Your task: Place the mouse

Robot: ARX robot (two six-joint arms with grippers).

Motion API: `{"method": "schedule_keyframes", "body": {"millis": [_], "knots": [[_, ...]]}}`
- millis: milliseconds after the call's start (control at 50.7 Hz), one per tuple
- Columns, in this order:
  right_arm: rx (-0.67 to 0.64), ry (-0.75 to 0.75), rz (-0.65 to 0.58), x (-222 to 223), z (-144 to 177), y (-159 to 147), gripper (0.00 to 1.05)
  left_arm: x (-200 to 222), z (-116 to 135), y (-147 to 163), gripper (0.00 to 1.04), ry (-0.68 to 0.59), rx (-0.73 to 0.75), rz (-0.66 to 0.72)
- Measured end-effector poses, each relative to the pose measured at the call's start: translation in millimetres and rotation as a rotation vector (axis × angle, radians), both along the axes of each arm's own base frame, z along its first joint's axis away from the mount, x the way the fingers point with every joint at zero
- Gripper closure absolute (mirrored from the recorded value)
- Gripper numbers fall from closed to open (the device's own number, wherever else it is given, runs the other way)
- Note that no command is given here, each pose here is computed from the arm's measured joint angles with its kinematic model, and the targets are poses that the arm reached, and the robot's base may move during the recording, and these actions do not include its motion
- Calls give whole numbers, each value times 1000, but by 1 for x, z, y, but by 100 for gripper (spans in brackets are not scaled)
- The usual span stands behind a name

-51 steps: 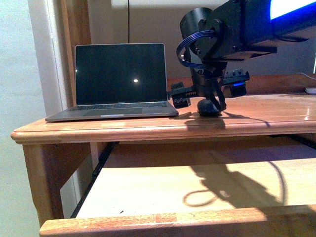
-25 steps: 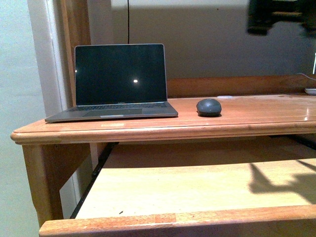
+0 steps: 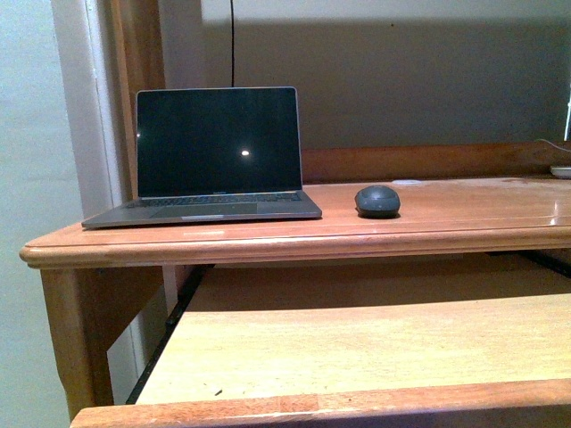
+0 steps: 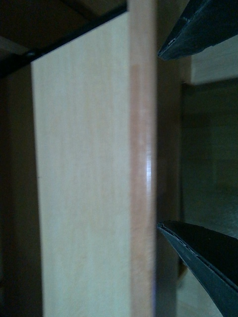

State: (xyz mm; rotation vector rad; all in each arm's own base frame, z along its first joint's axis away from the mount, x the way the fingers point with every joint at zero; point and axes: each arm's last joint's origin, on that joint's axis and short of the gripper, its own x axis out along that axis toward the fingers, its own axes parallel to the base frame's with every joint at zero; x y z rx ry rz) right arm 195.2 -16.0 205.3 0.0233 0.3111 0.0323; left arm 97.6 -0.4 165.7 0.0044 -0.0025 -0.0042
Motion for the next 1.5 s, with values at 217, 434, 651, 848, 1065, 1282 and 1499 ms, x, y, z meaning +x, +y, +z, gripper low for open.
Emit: {"method": "schedule_keyframes", "body": {"millis": [217, 434, 651, 848, 1065, 1282, 1499], "knots": [[-28, 39, 39, -4, -27, 18, 7, 0, 0, 0, 8, 0, 0, 0], [-45, 38, 45, 21, -33, 46, 7, 0, 0, 0, 8, 0, 0, 0], [-48, 37, 35, 66, -30, 79, 7, 0, 0, 0, 8, 0, 0, 0], [-67, 17, 18, 115, -19, 116, 7, 0, 0, 0, 8, 0, 0, 0], [-97, 28, -35, 168, -14, 148, 7, 0, 0, 0, 8, 0, 0, 0], [-110, 61, -62, 207, -15, 177, 7, 0, 0, 0, 8, 0, 0, 0], [-44, 49, -49, 200, -9, 174, 7, 0, 0, 0, 8, 0, 0, 0]]}}
